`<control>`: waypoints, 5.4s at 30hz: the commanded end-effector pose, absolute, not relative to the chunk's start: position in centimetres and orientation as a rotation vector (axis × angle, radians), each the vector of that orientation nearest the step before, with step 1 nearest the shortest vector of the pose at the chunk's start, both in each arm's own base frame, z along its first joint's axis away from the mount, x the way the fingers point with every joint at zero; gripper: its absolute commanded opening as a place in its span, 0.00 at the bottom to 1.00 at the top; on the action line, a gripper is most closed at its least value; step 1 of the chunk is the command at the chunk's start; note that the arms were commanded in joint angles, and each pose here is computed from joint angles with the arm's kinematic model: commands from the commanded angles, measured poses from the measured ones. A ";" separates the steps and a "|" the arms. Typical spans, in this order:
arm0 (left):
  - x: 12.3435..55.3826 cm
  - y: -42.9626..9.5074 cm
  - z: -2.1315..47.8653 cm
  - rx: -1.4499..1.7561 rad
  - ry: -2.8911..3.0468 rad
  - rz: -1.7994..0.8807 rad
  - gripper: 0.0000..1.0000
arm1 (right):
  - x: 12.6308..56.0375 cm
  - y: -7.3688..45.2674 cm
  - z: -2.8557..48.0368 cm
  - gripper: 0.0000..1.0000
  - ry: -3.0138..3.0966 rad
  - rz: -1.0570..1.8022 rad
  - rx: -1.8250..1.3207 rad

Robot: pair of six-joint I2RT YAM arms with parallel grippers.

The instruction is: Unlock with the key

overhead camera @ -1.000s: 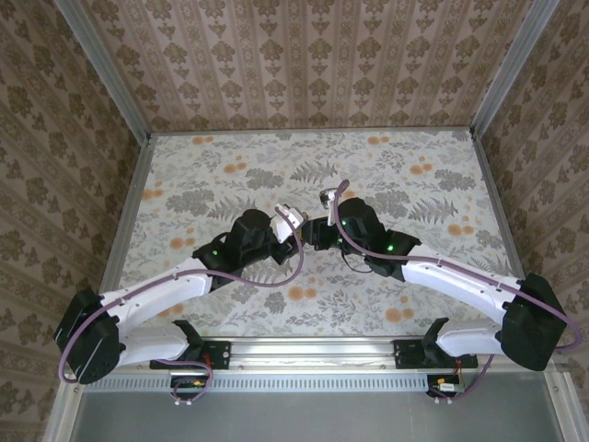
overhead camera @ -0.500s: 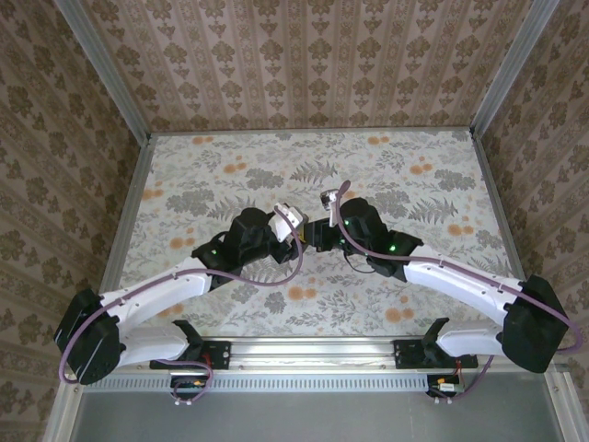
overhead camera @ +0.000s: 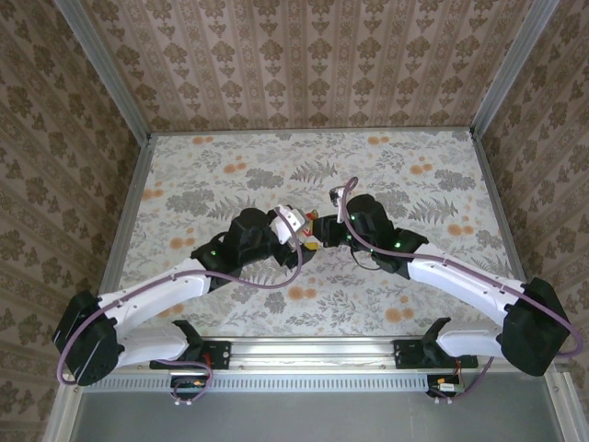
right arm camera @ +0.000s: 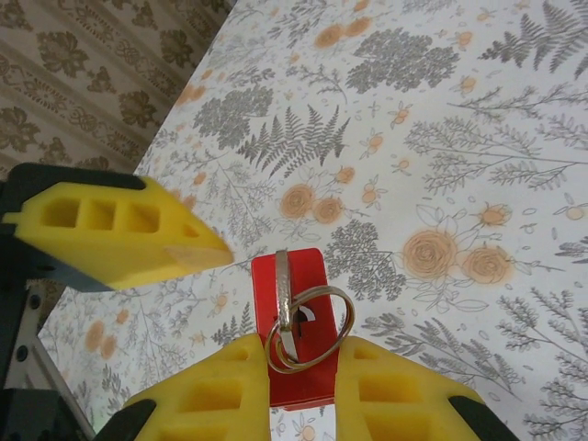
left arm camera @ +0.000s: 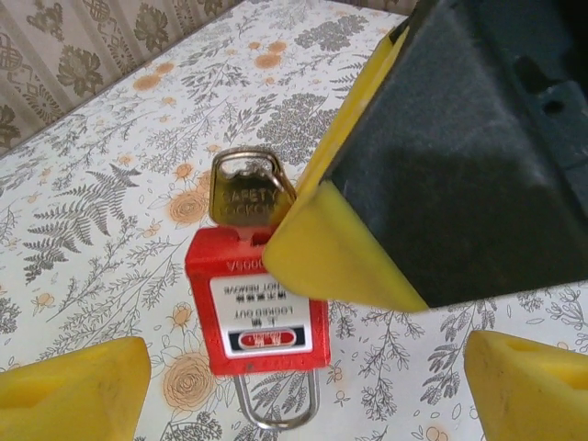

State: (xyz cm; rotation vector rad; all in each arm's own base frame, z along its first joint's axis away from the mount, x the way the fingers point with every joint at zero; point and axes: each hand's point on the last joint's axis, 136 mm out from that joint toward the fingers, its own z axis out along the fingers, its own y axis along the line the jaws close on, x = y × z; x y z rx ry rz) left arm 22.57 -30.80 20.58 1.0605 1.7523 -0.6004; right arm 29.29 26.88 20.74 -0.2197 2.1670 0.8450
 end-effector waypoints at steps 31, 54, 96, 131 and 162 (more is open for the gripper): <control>22.5 -32.6 24.5 1.081 1.657 -1.354 0.69 | 27.3 26.1 24.6 0.17 2.036 1.027 -0.369; 23.1 -32.1 22.3 1.080 1.732 -1.378 0.61 | 27.1 26.5 25.5 0.17 1.977 1.082 -0.412; 23.9 -32.1 22.8 1.012 1.707 -1.425 0.00 | 27.6 26.2 25.6 0.44 1.960 1.072 -0.377; 23.8 -31.7 22.4 1.007 1.779 -1.160 0.00 | 30.5 26.2 25.9 0.55 2.000 1.178 -0.522; 24.9 -32.3 20.2 1.041 1.860 -0.804 0.00 | 31.2 28.3 22.8 0.14 2.176 0.979 -0.285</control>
